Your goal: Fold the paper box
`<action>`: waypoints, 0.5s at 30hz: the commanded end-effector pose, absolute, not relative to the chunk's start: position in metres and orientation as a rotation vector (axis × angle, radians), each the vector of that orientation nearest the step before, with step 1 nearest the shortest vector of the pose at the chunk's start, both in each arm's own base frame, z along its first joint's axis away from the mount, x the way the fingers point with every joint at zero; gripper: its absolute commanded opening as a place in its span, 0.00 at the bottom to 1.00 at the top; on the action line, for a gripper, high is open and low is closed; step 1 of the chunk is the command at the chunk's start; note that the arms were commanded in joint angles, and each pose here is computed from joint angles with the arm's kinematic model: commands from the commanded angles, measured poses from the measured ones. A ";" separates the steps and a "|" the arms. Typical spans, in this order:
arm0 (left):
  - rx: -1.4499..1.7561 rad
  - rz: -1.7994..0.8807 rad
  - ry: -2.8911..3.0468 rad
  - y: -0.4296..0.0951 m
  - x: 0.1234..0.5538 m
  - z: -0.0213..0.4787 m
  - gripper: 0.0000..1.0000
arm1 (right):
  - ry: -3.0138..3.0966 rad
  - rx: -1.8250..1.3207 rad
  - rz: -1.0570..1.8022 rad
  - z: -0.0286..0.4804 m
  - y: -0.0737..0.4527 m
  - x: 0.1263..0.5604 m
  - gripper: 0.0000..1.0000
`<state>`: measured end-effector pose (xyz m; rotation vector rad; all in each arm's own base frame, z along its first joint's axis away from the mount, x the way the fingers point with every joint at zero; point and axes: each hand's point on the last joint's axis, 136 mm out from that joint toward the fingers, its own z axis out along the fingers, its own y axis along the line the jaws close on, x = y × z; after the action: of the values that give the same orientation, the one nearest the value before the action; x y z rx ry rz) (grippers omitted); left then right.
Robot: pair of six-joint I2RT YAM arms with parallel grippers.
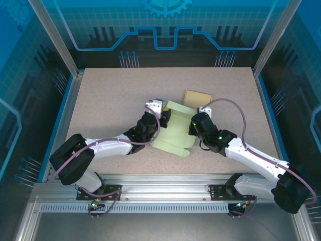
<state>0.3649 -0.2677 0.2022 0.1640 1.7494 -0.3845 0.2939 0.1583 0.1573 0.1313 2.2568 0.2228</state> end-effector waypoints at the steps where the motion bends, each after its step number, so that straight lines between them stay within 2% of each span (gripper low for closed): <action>1: 0.106 -0.411 1.717 -0.246 0.365 0.215 0.41 | 2.339 0.196 0.119 0.143 0.147 0.284 0.00; 15: 0.182 -0.479 1.596 -0.248 0.350 0.239 0.42 | 2.400 0.155 0.072 0.133 0.165 0.288 0.00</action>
<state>0.3500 -0.2546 0.2015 0.2198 1.7193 -0.4404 0.2935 0.1749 0.1372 0.1466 2.3720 0.1638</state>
